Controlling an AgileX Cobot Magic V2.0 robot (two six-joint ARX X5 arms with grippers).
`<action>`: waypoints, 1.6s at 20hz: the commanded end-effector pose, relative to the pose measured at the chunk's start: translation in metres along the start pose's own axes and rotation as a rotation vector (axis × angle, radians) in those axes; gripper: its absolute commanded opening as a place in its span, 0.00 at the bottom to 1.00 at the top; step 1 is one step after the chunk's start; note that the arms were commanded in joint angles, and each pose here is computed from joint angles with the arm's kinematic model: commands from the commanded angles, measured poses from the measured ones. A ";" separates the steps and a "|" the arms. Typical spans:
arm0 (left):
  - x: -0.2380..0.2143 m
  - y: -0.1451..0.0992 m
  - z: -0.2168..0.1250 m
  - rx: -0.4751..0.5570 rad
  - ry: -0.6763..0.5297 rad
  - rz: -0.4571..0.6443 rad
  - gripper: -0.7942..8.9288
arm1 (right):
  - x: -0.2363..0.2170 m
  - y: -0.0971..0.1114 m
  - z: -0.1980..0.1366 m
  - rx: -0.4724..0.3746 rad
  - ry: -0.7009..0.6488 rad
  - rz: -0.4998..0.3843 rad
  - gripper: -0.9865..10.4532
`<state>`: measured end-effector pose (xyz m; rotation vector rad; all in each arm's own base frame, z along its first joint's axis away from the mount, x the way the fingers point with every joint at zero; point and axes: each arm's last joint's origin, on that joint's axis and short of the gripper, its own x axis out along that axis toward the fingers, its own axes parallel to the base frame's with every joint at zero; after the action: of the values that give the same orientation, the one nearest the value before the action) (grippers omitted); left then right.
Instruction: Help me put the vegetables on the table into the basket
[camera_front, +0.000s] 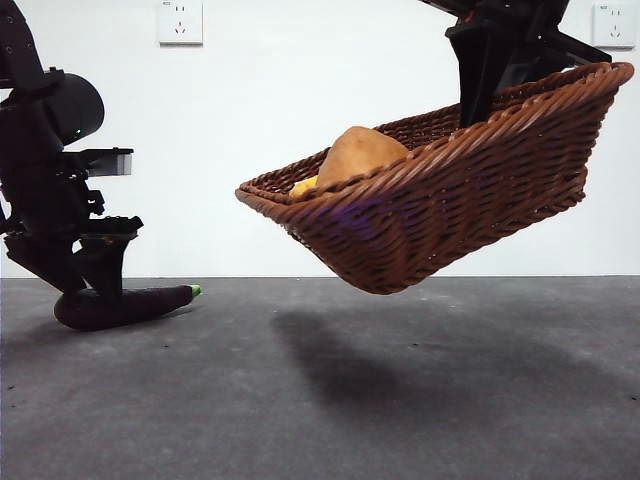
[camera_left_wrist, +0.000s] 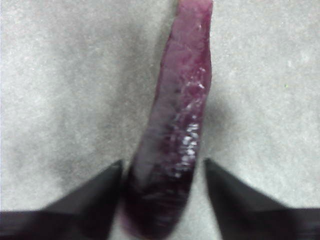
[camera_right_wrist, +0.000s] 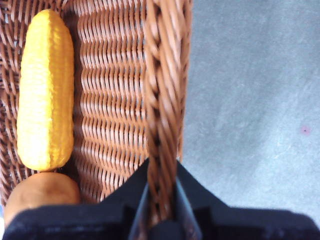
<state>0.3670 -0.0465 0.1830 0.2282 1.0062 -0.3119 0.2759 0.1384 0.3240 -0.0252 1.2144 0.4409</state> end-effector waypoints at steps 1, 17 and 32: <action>0.005 0.000 -0.004 0.008 0.023 -0.022 0.13 | 0.003 0.000 0.001 -0.005 0.000 0.011 0.07; -0.143 -0.090 0.000 -0.105 -0.090 -0.291 0.07 | 0.003 -0.001 0.001 0.026 -0.009 -0.030 0.07; -0.150 -0.199 0.005 -0.270 -0.168 -0.441 0.25 | 0.003 0.001 0.001 0.072 0.000 0.018 0.07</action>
<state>0.2237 -0.2094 0.3076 -0.2422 0.9048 -0.5939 0.2757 0.1388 0.3241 0.0310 1.2287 0.4090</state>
